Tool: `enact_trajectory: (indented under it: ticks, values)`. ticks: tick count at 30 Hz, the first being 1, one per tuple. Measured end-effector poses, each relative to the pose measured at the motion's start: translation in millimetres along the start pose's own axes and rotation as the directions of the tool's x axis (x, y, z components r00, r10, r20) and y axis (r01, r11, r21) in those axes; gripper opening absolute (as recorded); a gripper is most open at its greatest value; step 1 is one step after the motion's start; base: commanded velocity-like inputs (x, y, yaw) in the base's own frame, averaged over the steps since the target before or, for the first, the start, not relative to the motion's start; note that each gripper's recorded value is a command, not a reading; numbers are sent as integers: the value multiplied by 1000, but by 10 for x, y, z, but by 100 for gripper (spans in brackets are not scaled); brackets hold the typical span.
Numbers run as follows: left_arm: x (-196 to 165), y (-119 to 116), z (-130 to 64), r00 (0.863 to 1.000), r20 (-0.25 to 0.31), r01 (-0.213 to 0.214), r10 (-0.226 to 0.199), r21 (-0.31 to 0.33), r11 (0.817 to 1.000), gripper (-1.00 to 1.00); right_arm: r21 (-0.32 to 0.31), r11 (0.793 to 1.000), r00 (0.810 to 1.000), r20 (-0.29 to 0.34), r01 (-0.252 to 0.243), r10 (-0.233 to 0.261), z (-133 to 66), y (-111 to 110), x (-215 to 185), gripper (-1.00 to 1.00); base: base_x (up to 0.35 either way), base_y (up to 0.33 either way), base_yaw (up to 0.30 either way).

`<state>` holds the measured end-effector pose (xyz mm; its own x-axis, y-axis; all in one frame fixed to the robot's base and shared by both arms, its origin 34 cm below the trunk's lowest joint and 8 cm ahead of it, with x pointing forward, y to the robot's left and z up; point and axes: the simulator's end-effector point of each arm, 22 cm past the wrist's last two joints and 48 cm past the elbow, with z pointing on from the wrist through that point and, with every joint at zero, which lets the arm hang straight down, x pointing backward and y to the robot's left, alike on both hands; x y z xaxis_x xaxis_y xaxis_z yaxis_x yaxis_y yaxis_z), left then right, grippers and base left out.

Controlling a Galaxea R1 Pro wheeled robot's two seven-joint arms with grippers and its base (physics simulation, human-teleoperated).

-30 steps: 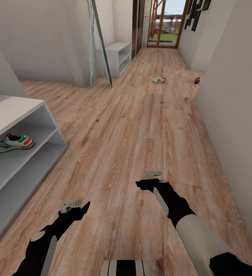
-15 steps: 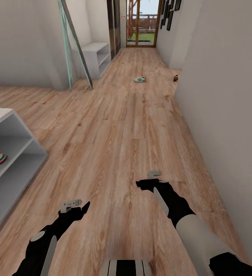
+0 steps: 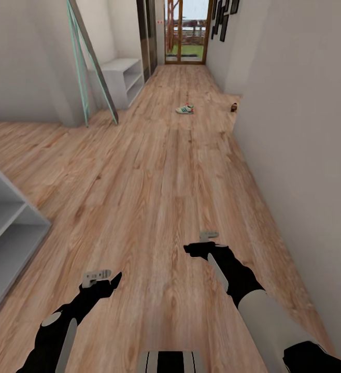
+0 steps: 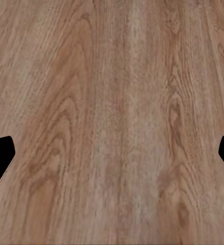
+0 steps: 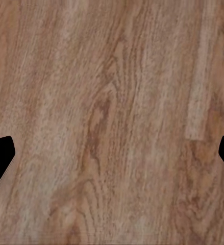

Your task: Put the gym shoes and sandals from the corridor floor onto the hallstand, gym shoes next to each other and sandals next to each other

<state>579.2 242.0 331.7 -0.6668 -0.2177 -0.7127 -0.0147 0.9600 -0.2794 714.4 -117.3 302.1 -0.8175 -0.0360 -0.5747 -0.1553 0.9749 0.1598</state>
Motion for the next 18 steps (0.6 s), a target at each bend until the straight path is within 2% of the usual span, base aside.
enact_trajectory:
  ticks: [18]
  values:
    - [0, 23, -5, 1000, 0, 4, -4, -5, 1000, 100, 11, 1000, 1000, 0, 5, -5, -5, -86, 3, 100, 323, 0, 0]
